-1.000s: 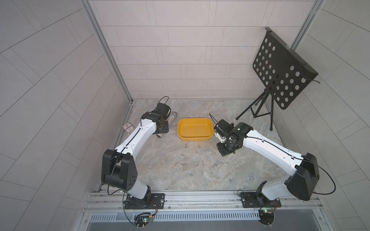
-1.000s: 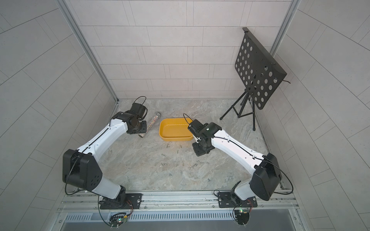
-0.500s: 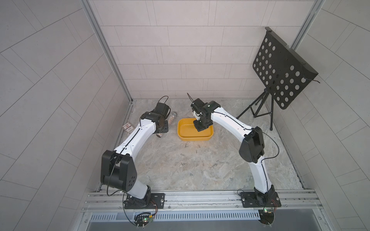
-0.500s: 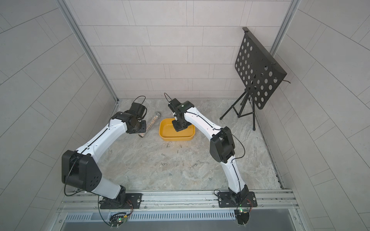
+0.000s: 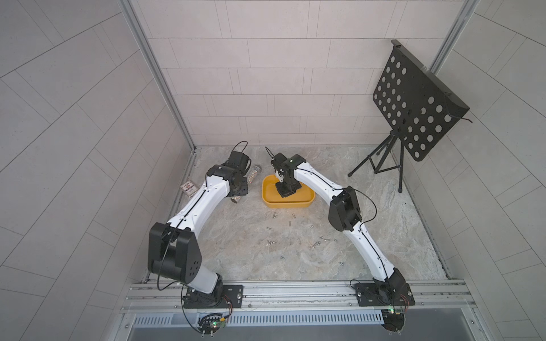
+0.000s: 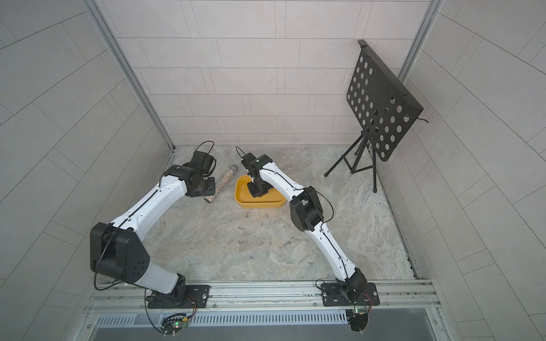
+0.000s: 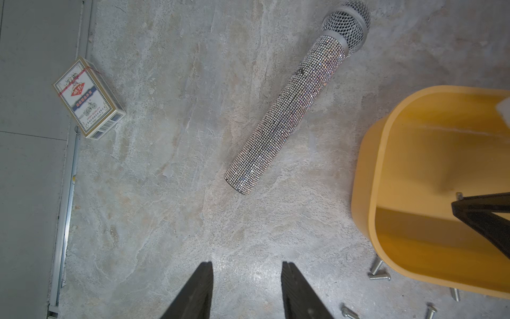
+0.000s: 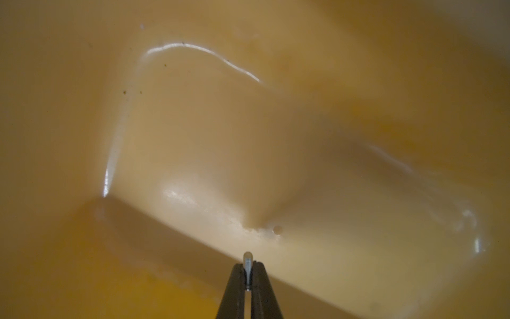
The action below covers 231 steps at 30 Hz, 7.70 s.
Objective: Put the screws on the desktop into the storage box
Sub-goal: Place the screw in the storage box, then pick up the screw from the center of the board, then place the screw in the storage box.
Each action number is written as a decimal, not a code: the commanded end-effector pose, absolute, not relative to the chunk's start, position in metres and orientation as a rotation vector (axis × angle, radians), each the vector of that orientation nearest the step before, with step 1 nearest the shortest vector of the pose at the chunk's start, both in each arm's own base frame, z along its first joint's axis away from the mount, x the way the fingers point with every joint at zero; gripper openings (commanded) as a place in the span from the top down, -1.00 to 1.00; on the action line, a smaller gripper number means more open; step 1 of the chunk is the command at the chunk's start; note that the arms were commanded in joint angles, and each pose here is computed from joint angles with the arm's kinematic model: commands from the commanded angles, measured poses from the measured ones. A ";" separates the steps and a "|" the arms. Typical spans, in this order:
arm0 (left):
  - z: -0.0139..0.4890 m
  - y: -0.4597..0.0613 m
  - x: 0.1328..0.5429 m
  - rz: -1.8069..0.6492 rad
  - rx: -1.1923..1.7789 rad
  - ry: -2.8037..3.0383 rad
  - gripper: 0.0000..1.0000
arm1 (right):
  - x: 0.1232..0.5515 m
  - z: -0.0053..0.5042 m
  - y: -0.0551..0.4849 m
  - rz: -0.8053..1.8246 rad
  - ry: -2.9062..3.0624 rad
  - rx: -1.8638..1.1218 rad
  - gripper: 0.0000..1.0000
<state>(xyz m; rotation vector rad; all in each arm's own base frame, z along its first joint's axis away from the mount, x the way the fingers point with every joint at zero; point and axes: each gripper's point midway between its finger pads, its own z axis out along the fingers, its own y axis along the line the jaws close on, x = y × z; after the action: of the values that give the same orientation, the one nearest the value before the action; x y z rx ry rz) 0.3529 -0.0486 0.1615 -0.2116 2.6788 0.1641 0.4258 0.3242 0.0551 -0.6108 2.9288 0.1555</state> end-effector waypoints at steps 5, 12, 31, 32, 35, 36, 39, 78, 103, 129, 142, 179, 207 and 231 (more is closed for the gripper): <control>0.173 -0.045 0.353 0.155 -0.224 2.651 0.07 | 0.427 0.064 0.322 0.167 2.928 -0.590 0.49; 0.172 -0.046 0.353 0.147 -0.225 2.653 0.07 | 0.425 0.106 0.319 0.188 2.871 -0.575 0.27; 0.146 -0.084 0.292 0.138 -0.018 2.837 -0.05 | 0.336 0.231 0.196 0.079 2.556 -0.254 -0.44; 0.143 -0.086 0.285 0.133 -0.014 2.848 -0.06 | 0.330 0.231 0.189 0.079 2.553 -0.239 -0.43; 0.132 -0.095 0.264 0.076 -0.023 2.888 -0.08 | 0.315 0.233 0.166 0.074 2.545 -0.198 -0.43; 0.130 -0.098 0.259 0.062 -0.024 2.895 -0.08 | 0.311 0.232 0.160 0.071 2.545 -0.187 -0.43; 0.127 -0.108 0.245 0.033 -0.013 2.909 -0.12 | 0.302 0.229 0.144 0.069 2.558 -0.161 -0.43; 0.029 -0.245 0.138 -0.111 0.224 3.073 -0.05 | 0.279 0.211 0.107 0.067 2.611 -0.140 -0.32; 0.007 -0.240 0.123 -0.005 0.291 3.107 0.17 | 0.278 0.203 0.110 0.076 2.639 -0.154 -0.26; -0.004 -0.245 0.126 0.047 0.341 3.096 0.34 | 0.279 0.198 0.112 0.082 2.650 -0.160 -0.18; -0.002 -0.235 0.128 0.126 0.361 3.079 0.49 | 0.279 0.197 0.114 0.099 2.653 -0.155 -0.14; 0.085 -0.220 0.172 0.208 0.399 2.932 0.52 | 0.277 0.200 0.112 0.092 2.650 -0.159 -0.10; 0.137 -0.238 0.378 0.078 0.272 2.871 0.50 | 0.277 0.196 0.097 0.030 2.689 -0.166 -0.10; 0.085 -0.235 0.410 0.106 0.235 2.959 0.29 | 0.280 0.174 0.100 0.058 2.752 -0.148 -0.17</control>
<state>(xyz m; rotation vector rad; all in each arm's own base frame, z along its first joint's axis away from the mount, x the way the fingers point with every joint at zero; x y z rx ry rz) 0.4080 -0.2397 0.0760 0.2380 2.9657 0.0869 0.2826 0.1018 0.1766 -0.1561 2.7405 0.0571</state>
